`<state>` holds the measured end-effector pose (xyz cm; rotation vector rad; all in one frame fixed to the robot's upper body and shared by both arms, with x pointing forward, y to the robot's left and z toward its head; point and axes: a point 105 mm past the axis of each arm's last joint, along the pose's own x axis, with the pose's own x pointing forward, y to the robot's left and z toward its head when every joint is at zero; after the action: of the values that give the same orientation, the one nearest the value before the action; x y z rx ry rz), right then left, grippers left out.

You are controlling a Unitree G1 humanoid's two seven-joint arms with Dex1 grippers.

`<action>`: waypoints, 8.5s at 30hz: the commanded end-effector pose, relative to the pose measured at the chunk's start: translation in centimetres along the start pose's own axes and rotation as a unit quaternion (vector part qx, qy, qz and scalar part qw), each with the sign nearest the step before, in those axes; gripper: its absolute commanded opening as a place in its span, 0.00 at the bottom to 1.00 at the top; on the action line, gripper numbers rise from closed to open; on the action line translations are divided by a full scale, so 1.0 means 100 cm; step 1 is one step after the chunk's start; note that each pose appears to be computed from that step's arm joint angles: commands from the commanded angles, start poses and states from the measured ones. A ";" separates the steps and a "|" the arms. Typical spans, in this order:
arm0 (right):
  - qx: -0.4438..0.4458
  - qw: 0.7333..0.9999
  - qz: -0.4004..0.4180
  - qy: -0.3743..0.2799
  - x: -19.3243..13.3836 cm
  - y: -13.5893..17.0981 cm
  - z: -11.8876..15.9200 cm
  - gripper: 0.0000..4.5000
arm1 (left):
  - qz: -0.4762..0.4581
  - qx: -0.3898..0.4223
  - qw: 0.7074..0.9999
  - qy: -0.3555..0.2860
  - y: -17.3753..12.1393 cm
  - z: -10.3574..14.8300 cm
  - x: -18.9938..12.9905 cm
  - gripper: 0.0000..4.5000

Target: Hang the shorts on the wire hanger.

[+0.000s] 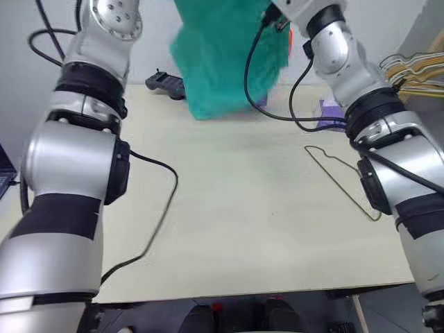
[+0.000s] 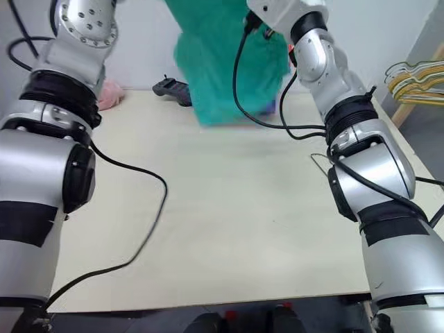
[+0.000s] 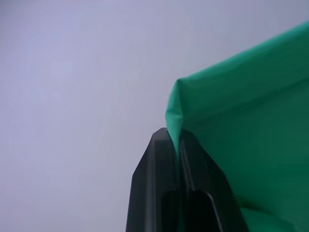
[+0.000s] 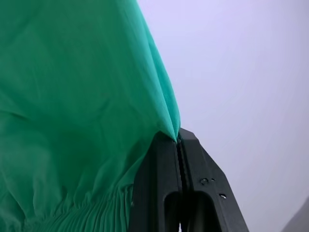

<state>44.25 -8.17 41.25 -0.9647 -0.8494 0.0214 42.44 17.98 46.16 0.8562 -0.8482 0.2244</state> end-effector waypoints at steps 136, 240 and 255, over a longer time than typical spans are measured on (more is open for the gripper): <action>0.361 0.651 0.350 0.569 -0.351 0.066 -0.221 1.00 | -0.601 -0.480 0.638 0.042 -0.277 0.112 -0.279 0.90; -0.368 0.823 0.433 0.007 -0.245 -0.016 -0.154 0.01 | -0.596 -0.514 0.616 0.013 -0.225 0.046 -0.183 0.90; -0.357 0.830 0.417 -0.096 -0.225 -0.004 -0.107 0.01 | -0.651 -0.436 0.619 0.051 -0.245 0.021 -0.212 0.90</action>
<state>35.70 -25.89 21.47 -2.0368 -0.4286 0.6655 39.46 3.70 17.27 0.2666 0.0307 -1.3260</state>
